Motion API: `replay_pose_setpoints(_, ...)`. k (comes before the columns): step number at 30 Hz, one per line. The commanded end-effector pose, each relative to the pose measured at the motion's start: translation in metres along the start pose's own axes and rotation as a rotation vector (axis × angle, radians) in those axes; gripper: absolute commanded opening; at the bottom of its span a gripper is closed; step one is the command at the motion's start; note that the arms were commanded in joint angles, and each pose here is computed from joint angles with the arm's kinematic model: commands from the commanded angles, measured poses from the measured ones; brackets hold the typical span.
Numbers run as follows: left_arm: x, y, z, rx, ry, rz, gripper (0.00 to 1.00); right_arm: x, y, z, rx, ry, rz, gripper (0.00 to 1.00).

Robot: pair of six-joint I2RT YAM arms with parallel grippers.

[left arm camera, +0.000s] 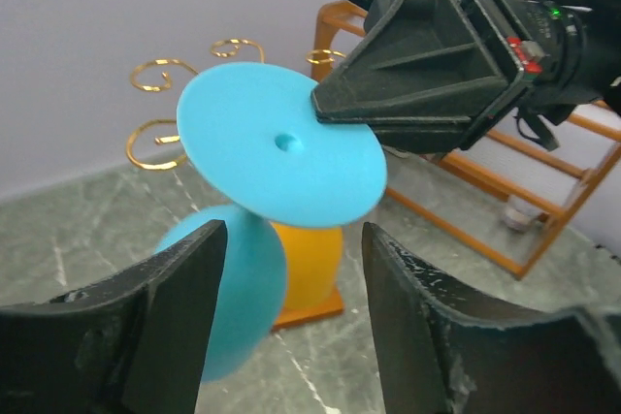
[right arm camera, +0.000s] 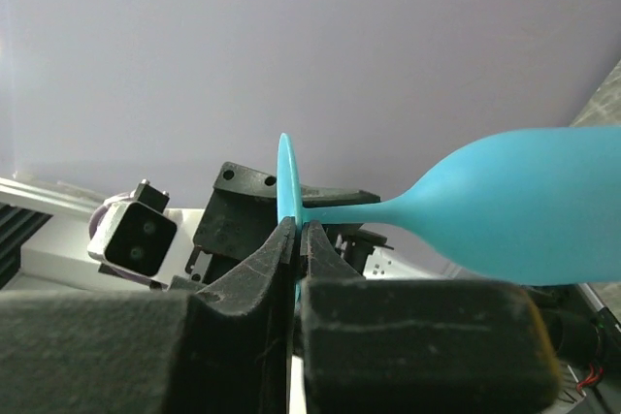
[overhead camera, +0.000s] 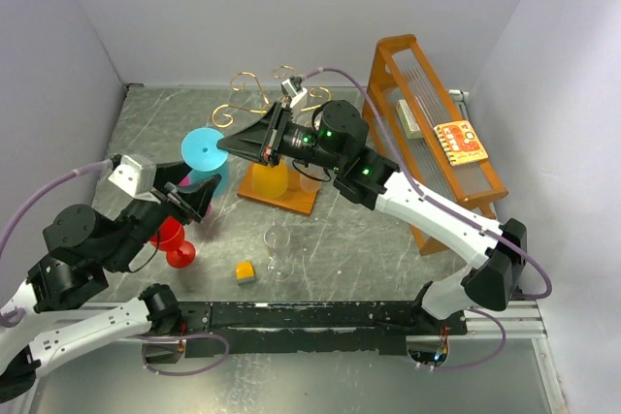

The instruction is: Place the wine glass upside down on the wine glass rack

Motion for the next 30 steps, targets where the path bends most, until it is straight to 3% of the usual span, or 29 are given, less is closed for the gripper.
replay_pose_setpoints(1, -0.013, -0.009, -0.013, -0.193, 0.059, -0.042, 0.7, 0.0, -0.002, 0.006, -0.016, -0.036, 0.001, 0.0)
replay_pose_setpoints(8, -0.031, -0.022, 0.002, -0.614, -0.03, -0.105, 0.76, 0.001, -0.009, 0.007, -0.03, -0.052, -0.016, 0.0)
replay_pose_setpoints(12, -0.037, -0.01, 0.011, -0.772, -0.102, -0.026, 0.81, 0.001, -0.011, 0.006, -0.034, -0.049, -0.015, 0.0)
replay_pose_setpoints(18, -0.043, 0.006, 0.025, -0.876, -0.21, 0.047, 0.83, 0.001, -0.016, 0.0, -0.036, -0.029, -0.016, 0.0)
replay_pose_setpoints(22, -0.041, 0.017, 0.024, -0.918, -0.255, 0.127, 0.78, 0.0, -0.015, 0.002, -0.044, -0.036, -0.016, 0.0)
replay_pose_setpoints(30, -0.022, 0.018, 0.02, -0.91, -0.237, 0.219, 0.73, -0.003, -0.011, 0.0, -0.061, -0.023, -0.008, 0.0)
Point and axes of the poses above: each gripper's point midway between its finger pads, its own x axis out along the fingers, its own y axis along the line the jaws close on, z = x × y, the point moved 4 cm from there along -x, back along the fingers, and after that the axes turned 11 degrees about -x, right-handed, at the moved point
